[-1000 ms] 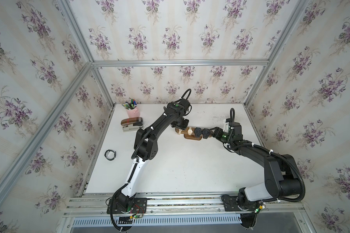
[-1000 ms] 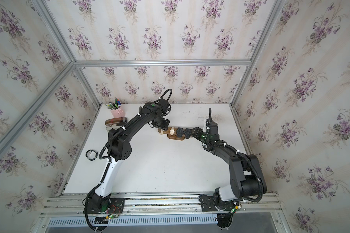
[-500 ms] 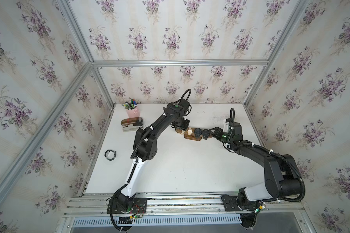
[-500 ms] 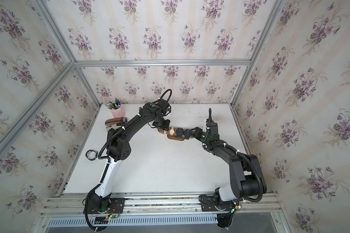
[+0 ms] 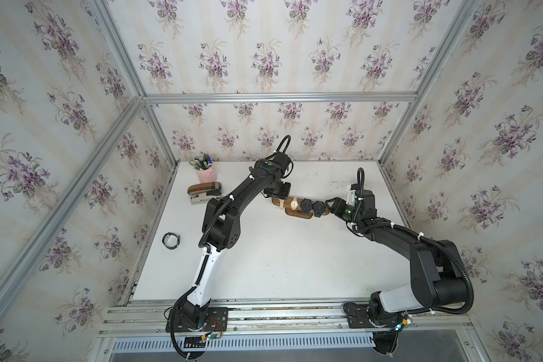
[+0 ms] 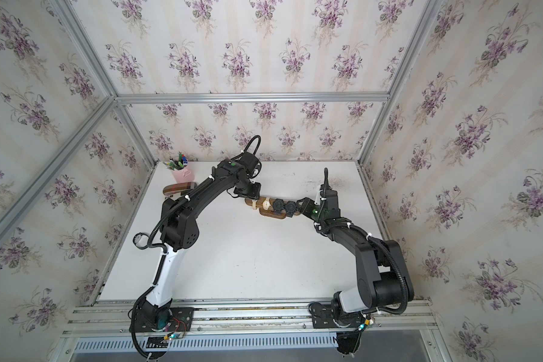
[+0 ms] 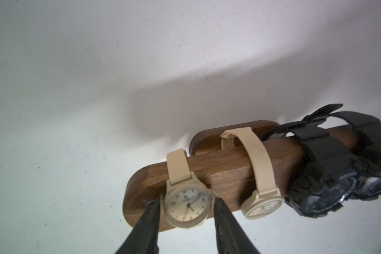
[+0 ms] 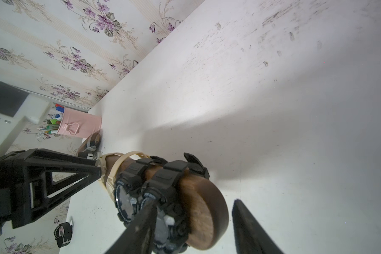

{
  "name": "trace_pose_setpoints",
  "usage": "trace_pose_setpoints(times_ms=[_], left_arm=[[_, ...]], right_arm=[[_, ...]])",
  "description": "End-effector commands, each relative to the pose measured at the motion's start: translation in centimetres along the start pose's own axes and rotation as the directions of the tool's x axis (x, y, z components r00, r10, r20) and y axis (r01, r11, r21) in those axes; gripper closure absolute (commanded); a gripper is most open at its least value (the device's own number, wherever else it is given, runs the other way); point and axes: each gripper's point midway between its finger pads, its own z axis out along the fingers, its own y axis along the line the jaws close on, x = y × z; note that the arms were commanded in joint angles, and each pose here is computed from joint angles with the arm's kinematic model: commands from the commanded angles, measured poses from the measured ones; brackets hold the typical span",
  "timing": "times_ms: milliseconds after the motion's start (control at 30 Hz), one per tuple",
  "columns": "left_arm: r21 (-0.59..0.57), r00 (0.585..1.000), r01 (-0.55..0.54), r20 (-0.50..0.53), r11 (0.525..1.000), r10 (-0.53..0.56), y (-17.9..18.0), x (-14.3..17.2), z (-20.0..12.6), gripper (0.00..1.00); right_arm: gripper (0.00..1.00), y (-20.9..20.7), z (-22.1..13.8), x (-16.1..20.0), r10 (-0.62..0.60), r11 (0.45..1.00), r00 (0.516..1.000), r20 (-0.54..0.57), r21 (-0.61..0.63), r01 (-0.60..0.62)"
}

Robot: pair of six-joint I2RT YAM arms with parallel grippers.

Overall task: Place watch on stand
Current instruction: Place the watch on the stand.

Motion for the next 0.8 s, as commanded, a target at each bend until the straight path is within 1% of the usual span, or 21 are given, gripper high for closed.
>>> trace_pose_setpoints(times_ms=[0, 200, 300, 400, 767], left_arm=[[0.04, 1.0, 0.016, 0.015, 0.999, -0.017, -0.6, -0.6, 0.4, 0.61], [0.08, 1.0, 0.009, 0.006, 0.997, -0.009, -1.4, -0.6, 1.1, 0.62], [0.08, 1.0, -0.01, -0.004, 0.997, 0.01, -1.7, -0.2, 1.1, 0.62], [0.107, 0.999, -0.025, -0.018, 0.994, 0.028, -2.4, 0.4, 0.8, 0.65], [0.109, 0.999, -0.04, -0.007, 0.993, 0.041, -2.4, 1.3, -0.5, 0.68]], right_arm=[[0.44, 0.5, 0.0, -0.5, -0.016, 1.0, 1.0, 0.015, -0.018, 0.016], [0.44, 0.4, 0.1, -0.5, -0.023, 1.0, 1.0, 0.014, -0.015, 0.023], [0.44, 0.3, 0.1, -0.4, -0.023, 1.0, 1.0, 0.013, -0.011, 0.023], [0.44, 0.3, 0.2, -0.5, -0.024, 1.0, 1.0, 0.013, -0.008, 0.024], [0.43, 0.6, 0.0, -0.6, -0.036, 0.999, 0.999, 0.011, -0.014, 0.036]])
